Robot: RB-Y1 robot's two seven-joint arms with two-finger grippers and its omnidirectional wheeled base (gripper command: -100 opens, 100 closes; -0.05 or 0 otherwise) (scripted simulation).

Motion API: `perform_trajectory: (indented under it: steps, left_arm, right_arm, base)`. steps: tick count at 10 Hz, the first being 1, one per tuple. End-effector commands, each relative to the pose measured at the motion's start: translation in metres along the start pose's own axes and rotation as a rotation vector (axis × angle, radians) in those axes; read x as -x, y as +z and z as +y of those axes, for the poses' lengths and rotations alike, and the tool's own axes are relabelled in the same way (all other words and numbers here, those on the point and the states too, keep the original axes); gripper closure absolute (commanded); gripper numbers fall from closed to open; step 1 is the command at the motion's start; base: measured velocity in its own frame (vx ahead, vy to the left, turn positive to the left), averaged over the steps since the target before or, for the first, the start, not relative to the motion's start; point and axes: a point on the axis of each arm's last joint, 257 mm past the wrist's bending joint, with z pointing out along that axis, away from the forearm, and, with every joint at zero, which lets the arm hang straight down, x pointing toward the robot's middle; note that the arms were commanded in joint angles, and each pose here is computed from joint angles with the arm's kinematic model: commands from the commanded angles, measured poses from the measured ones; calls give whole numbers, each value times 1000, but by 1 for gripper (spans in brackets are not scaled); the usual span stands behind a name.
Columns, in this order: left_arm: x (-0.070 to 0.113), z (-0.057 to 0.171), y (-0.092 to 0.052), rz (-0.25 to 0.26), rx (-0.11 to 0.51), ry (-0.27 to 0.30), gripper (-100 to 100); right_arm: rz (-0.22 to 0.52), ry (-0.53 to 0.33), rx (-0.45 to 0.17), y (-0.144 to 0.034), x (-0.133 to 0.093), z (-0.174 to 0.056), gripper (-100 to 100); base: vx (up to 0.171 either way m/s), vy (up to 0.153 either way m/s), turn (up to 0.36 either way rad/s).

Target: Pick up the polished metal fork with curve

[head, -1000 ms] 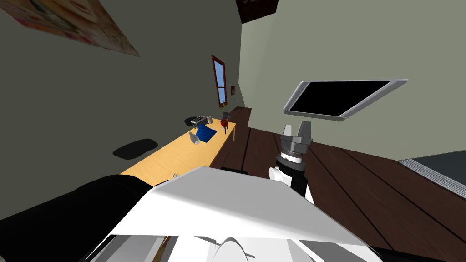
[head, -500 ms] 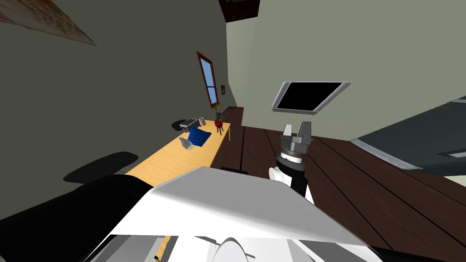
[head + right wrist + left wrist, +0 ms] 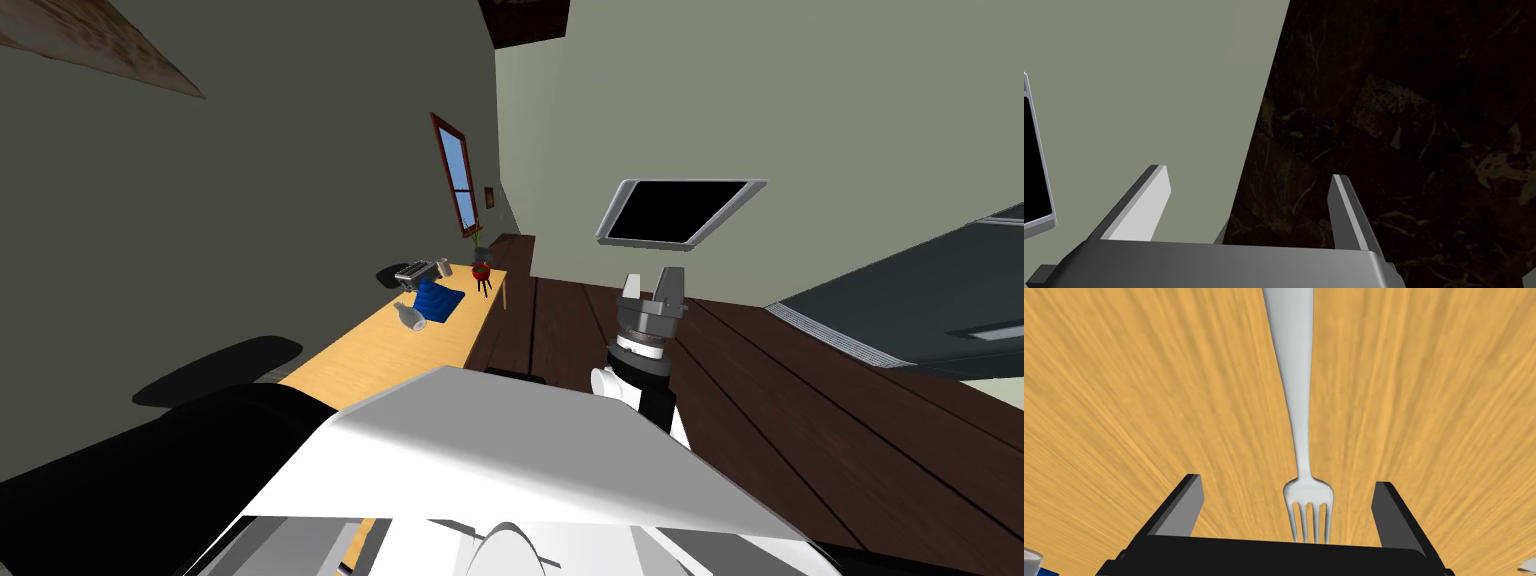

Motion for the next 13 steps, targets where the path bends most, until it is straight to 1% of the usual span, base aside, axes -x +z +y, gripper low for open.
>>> perform_trajectory:
  steps: [1,2,6,7,8,10,11,12,13]
  left_arm:
    - [0,0,0,0,0,0,-100]
    - [0,0,0,0,0,0,100]
    - [0,2,0,0,4,-1,100]
    - [0,2,0,0,4,-2,0]
    - [5,1,-5,0,0,4,100]
    - [12,0,-12,1,0,9,100]
    - [13,0,-14,1,0,11,100]
    - [11,0,-12,1,-1,10,100]
    - [11,0,-12,1,-1,10,0]
  right_arm:
    - [0,0,0,0,0,0,0]
    - [0,0,0,0,0,0,0]
    - [0,0,0,0,0,0,0]
    - [0,0,0,0,0,0,0]
    - [0,0,0,0,0,0,0]
    - [0,0,0,0,0,0,0]
    - [0,0,0,0,0,0,0]
    - [0,0,0,0,0,0,0]
    - [0,0,0,0,0,0,0]
  base:
    - [-5,23,-9]
    - [0,0,0]
    - [-1,1,5]
    - [0,0,0]
    - [7,-30,30]
    - [14,-49,33]
    - [8,-34,20]
    - [3,-16,5]
    - [0,0,0]
